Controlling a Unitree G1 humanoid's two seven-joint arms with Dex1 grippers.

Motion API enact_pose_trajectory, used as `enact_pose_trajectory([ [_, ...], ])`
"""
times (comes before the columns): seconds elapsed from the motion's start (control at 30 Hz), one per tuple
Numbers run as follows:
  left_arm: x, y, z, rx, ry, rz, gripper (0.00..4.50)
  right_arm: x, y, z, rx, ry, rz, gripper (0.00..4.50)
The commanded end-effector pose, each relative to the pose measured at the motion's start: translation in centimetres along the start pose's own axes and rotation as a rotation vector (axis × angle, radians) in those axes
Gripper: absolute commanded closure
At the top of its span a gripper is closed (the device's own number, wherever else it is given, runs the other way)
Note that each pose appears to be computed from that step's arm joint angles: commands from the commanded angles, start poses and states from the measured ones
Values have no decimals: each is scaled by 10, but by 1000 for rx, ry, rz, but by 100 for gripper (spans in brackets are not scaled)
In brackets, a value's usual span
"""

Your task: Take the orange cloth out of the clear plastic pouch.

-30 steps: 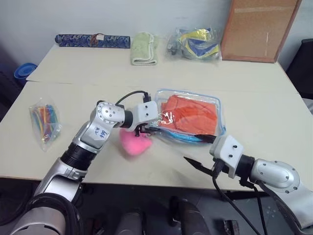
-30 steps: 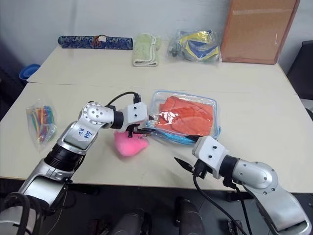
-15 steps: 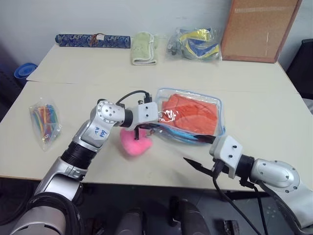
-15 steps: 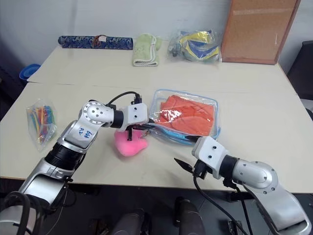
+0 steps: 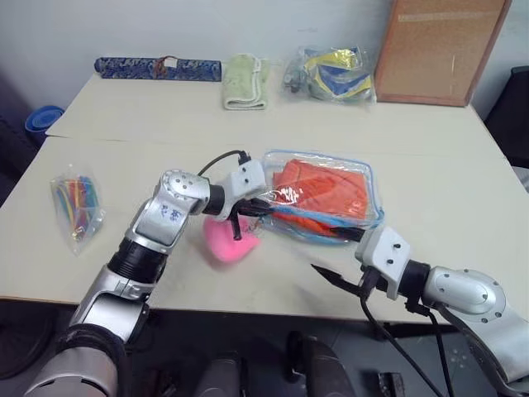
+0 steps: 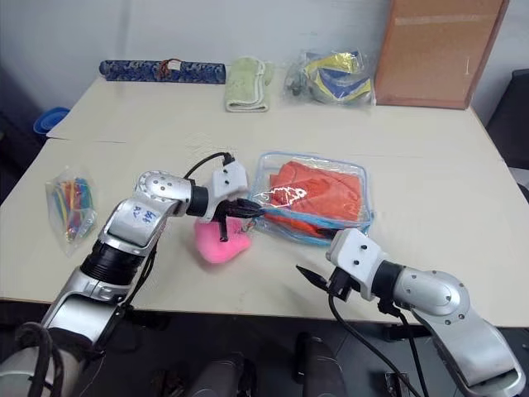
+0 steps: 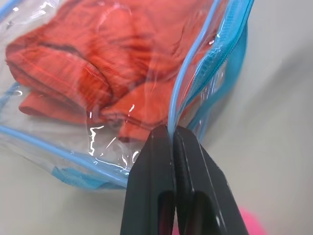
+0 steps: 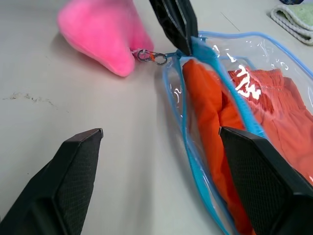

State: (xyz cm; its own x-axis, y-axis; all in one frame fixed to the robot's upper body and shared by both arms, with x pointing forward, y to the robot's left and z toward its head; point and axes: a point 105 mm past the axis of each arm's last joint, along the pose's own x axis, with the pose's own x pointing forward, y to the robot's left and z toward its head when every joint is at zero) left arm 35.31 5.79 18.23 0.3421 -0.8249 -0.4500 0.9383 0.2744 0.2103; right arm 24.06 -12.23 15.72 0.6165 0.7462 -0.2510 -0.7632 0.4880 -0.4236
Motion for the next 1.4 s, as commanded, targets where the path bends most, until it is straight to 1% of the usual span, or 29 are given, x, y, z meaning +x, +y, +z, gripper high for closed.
enact_pose_trajectory([
  [0.03, -5, 1, 18, -62, -67, -8, 448, -3, 0, 8, -39, -26, -10, 54],
  [0.2, -5, 3, 21, -44, -71, 7, 448, -1, 0, 5, -43, -16, -15, 54],
  [0.3, -4, 4, 23, -27, -82, 18, 448, 3, -8, 1, -49, 2, -51, 54],
  [0.43, 2, -7, 20, 60, -71, 4, 448, 9, -23, -6, -4, 22, -122, 54],
  [0.53, 6, -17, 19, 91, -73, -10, 450, 14, -33, -14, 19, 40, -169, 112],
  [0.6, 7, -20, 19, 98, -79, -10, 450, 18, -39, -19, 19, 53, -197, 179],
  [0.63, 7, -21, 19, 101, -80, -9, 450, 20, -42, -20, 20, 55, -212, 220],
  [0.73, 9, -23, 16, 99, -79, -4, 450, 23, -55, -24, 67, 46, -285, 319],
  [0.8, 9, -24, 15, 101, -76, -1, 450, 25, -59, -29, 47, 65, -304, 319],
  [1.0, 9, -24, 16, 99, -82, 9, 450, 33, -52, -35, -18, 92, -267, 319],
  [1.1, 10, -24, 16, 103, -80, 13, 450, 34, -55, -37, -20, 97, -288, 263],
  [1.27, 10, -23, 18, 103, -85, 17, 450, 39, -55, -40, -56, 122, -290, 95],
  [1.4, 10, -23, 20, 105, -90, 17, 450, 41, -59, -44, -65, 141, -312, 95],
])
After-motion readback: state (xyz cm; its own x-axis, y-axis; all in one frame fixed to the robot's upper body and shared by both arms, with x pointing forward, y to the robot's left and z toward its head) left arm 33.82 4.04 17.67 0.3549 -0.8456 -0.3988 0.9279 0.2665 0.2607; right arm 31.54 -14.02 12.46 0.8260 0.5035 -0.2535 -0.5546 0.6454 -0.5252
